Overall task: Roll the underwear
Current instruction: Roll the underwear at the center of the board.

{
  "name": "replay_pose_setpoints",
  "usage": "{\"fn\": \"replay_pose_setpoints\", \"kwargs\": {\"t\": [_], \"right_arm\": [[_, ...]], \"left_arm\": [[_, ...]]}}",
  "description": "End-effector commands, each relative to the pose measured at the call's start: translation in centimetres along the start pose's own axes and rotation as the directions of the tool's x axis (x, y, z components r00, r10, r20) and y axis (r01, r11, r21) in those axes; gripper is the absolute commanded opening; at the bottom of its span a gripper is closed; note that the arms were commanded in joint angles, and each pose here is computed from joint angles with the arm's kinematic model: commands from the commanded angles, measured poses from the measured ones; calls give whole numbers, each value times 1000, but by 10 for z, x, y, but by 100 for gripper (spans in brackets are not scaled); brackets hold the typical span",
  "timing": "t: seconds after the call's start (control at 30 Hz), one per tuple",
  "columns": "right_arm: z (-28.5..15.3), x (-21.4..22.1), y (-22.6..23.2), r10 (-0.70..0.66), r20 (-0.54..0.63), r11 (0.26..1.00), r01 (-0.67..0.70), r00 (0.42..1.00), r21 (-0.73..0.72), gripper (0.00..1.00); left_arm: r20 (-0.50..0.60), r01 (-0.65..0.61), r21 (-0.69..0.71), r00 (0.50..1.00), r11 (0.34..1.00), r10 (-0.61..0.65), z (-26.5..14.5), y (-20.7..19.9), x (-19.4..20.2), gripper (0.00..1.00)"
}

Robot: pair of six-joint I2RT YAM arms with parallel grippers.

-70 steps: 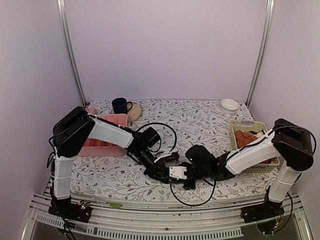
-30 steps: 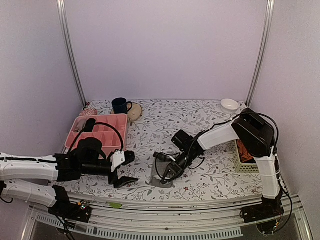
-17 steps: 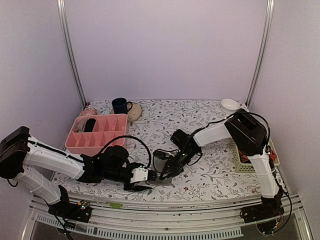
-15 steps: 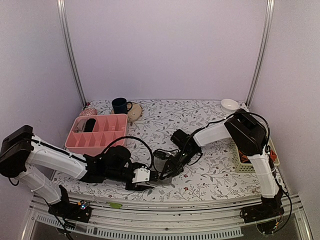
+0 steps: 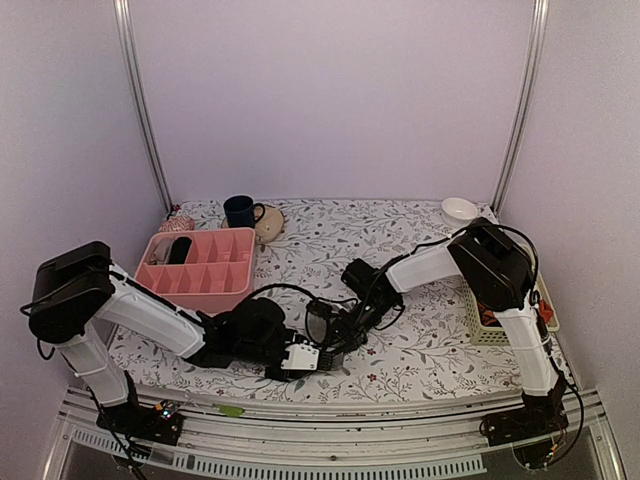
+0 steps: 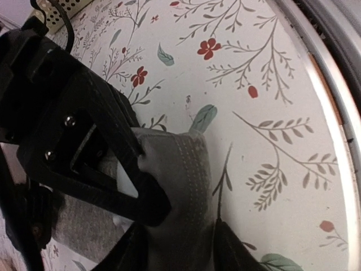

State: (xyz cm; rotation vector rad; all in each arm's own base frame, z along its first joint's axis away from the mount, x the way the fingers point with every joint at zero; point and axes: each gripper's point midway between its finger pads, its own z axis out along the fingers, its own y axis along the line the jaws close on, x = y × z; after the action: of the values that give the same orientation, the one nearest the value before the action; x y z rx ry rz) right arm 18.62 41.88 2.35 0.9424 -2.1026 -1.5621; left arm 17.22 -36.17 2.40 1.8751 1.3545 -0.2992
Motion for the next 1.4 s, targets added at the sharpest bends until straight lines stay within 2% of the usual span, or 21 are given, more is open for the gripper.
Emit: {"fn": "replay_pose_setpoints", "kwargs": {"t": [0.0, 0.1, 0.17, 0.3, 0.33, 0.43, 0.5, 0.53, 0.67, 0.73, 0.93, 1.13, 1.27, 1.37], "right_arm": [[9, 31, -64, 132, -42, 982, -125, 990, 143, 0], [3, 26, -58, 86, -28, 983, -81, 996, 163, 0], [-9, 16, -46, 26, 7, 983, -27, 1000, 179, 0], [-51, -8, -20, -78, 147, 970, 41, 986, 240, 24], [-64, -12, -14, -117, 184, 961, 65, 976, 268, 28], [-100, -15, 1, -228, 286, 925, 115, 931, 361, 31], [-116, -11, 18, -335, 343, 887, 170, 877, 430, 35], [-120, -6, 15, -348, 355, 871, 160, 868, 464, 38], [-140, 5, 41, -495, 406, 794, 211, 768, 570, 49], [-146, 13, 48, -540, 409, 757, 213, 735, 618, 51], [-123, 33, 70, -686, 295, 624, 329, 666, 708, 52], [-63, 38, 75, -795, 69, 446, 503, 603, 740, 51], [-43, 27, 67, -834, -36, 334, 556, 551, 761, 54], [-35, 16, 62, -850, -77, 283, 576, 520, 767, 57]], "left_arm": [[-59, -35, 47, 998, 998, 38, 12, -8, 8, 30], [-91, -12, 131, 996, 991, 24, 12, -23, 14, 7], [-82, 2, 173, 997, 985, 12, 7, -30, 11, 2], [-69, 44, 276, 997, 960, -26, -1, -42, 7, 0], [-70, 59, 300, 997, 952, -40, -3, -43, 6, 0], [-64, 109, 359, 994, 927, -92, -7, -42, 1, 0], [-55, 148, 392, 989, 908, -137, -8, -36, -4, 0], [-59, 167, 400, 986, 901, -156, -9, -32, -4, 0], [-60, 254, 460, 965, 850, -256, -11, -19, -7, 0], [-74, 291, 493, 953, 820, -294, -10, -14, -6, 0], [-133, 381, 562, 918, 734, -374, 2, -7, 0, 0], [-177, 438, 608, 888, 662, -424, 15, -10, 9, 0], [-193, 456, 616, 878, 642, -438, 19, -12, 13, 0], [-198, 461, 614, 876, 641, -440, 19, -13, 15, 0]]}}
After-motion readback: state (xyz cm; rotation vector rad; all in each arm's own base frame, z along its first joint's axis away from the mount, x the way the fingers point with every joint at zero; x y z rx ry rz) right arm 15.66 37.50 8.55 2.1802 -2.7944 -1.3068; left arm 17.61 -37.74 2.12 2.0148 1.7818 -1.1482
